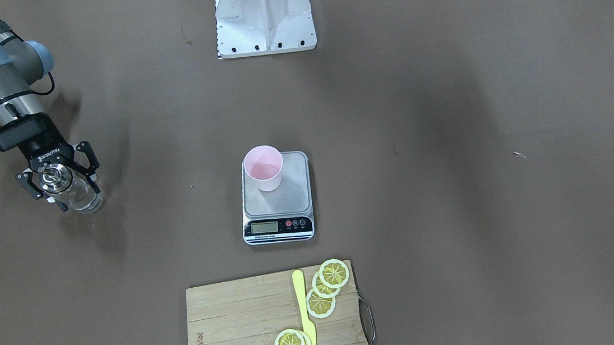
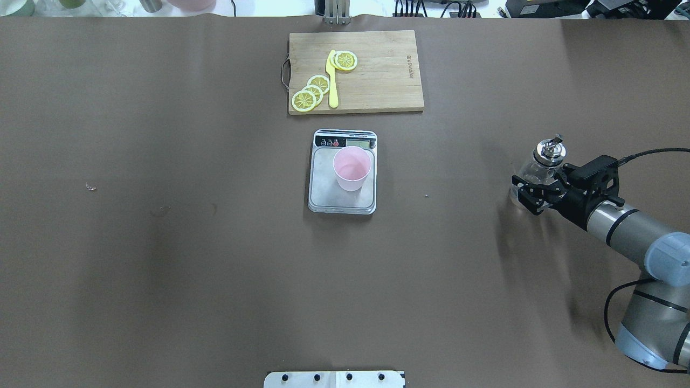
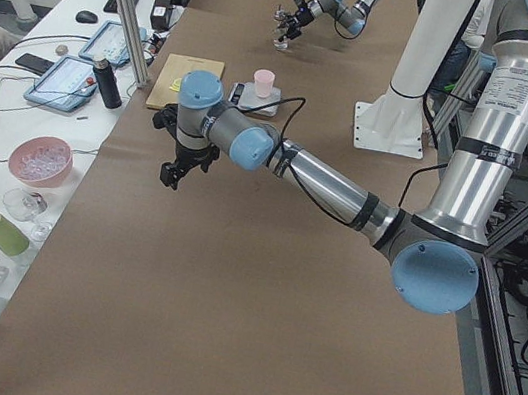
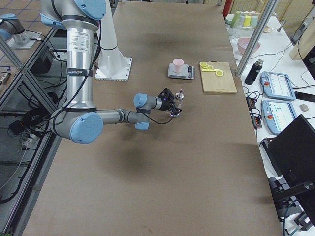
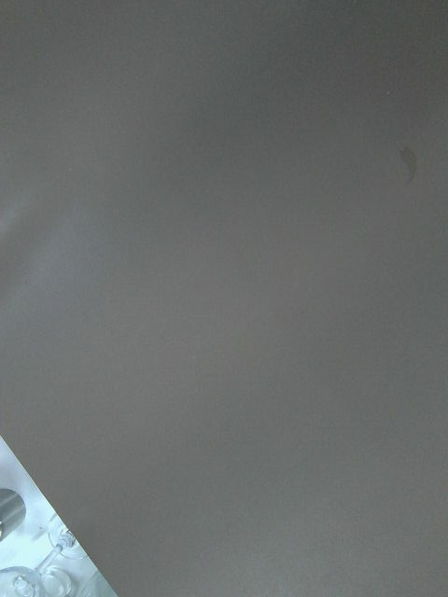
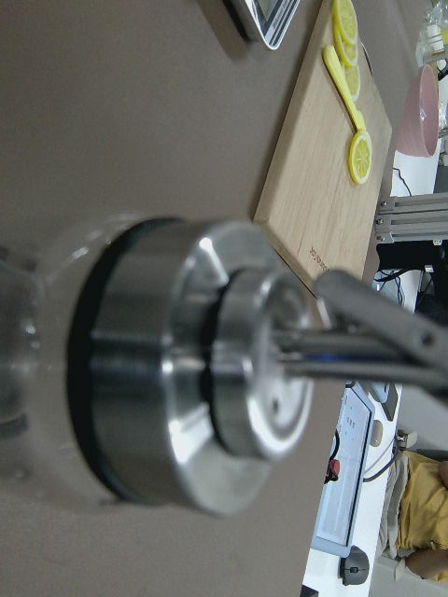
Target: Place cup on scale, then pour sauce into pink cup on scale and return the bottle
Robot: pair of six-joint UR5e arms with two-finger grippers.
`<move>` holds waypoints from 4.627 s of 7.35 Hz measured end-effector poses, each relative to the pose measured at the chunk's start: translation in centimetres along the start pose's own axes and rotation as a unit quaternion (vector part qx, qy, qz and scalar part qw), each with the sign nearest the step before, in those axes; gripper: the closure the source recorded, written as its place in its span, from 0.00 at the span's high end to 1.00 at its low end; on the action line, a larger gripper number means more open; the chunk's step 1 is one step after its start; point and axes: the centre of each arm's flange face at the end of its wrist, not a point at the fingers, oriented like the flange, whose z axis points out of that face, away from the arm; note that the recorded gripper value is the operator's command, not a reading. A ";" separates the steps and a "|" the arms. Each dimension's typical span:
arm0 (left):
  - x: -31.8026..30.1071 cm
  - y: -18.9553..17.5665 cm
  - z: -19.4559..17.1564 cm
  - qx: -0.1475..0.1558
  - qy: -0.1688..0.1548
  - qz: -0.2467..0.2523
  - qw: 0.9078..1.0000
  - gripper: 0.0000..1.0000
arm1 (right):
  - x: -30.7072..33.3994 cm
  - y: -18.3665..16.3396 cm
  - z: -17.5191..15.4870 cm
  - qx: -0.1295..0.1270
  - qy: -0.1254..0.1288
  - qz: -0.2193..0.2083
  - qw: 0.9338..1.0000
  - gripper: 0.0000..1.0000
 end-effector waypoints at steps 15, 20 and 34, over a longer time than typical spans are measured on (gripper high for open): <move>-0.2 0.0 -0.5 0.003 -0.003 -0.004 1.000 0.97 | 4.4 1.8 -5.9 -0.023 -0.008 0.008 1.000 0.99; -0.3 0.1 -0.5 0.002 -0.002 -0.006 1.000 0.97 | 8.4 4.1 -10.6 -0.077 0.004 0.037 0.996 0.99; -17.8 15.7 0.1 -0.091 0.015 -0.140 0.986 0.98 | 33.6 -14.5 -13.0 -0.301 0.111 0.218 0.922 1.00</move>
